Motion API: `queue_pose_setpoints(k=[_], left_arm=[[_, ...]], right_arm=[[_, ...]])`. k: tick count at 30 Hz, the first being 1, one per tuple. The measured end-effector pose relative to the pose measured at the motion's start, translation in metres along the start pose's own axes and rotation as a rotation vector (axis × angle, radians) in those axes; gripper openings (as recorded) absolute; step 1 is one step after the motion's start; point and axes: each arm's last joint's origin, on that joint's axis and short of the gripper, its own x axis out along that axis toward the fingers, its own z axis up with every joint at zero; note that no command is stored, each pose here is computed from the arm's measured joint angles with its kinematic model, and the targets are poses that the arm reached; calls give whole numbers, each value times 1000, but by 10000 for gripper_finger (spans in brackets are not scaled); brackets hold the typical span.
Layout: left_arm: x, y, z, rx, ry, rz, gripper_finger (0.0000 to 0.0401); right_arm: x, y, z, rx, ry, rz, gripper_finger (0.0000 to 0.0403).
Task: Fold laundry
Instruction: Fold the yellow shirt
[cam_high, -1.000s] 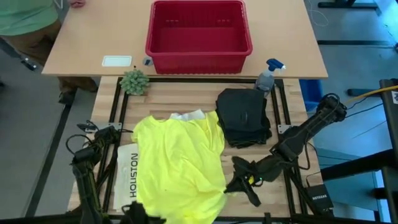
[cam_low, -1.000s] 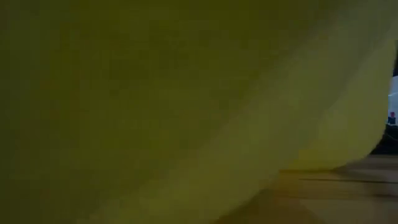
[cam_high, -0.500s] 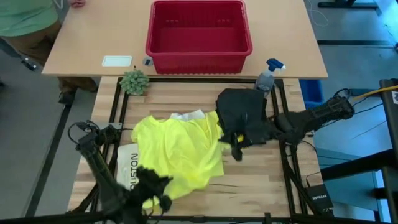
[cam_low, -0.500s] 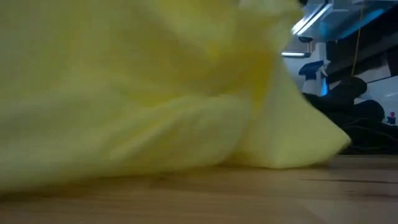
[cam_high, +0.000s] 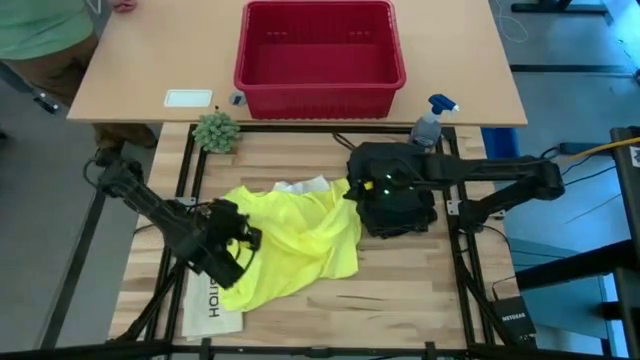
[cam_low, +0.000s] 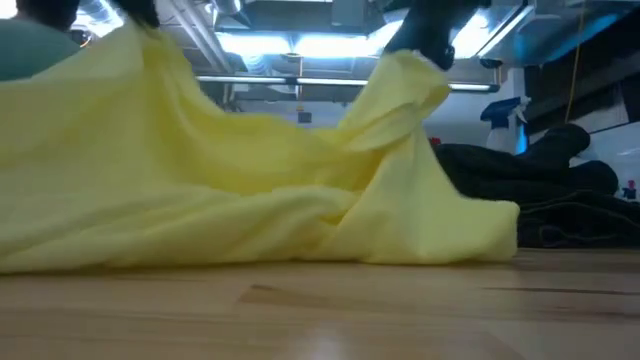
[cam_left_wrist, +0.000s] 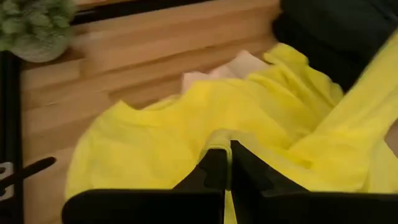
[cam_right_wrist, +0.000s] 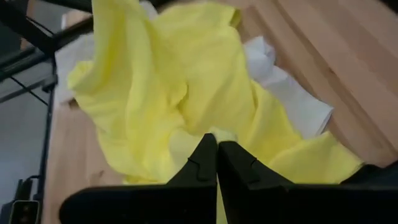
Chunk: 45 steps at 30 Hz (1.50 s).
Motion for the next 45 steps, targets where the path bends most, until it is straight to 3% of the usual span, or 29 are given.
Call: queue_pose_setpoints(k=[5, 13, 20, 24, 33, 36, 40, 42, 45], left_arm=[[12, 29, 11, -34, -8, 32, 0], [42, 59, 6, -34, 47, 159, 0], [64, 76, 1, -67, 46, 204, 4], [71, 83, -1, -46, 62, 233, 34], [71, 97, 9, -76, 75, 161, 146], [67, 102, 14, -98, 72, 142, 165], [61, 109, 20, -132, 76, 93, 173], [57, 108, 22, -140, 114, 30, 173], [42, 91, 24, -92, 200, -199, 167]], right_arm=[[30, -25, 8, 25, 19, 12, 0], [61, -70, 11, 96, 72, -18, 0], [73, -100, 12, 149, 71, -60, 1], [72, -113, 15, 184, 45, -95, 19], [62, -138, 19, 216, 35, -26, 161], [62, -138, 21, 193, 20, 14, 204], [57, -134, 25, 173, -8, 62, 231], [52, -130, 26, 170, -6, 118, 233], [31, -114, 25, 127, 22, 221, 230]])
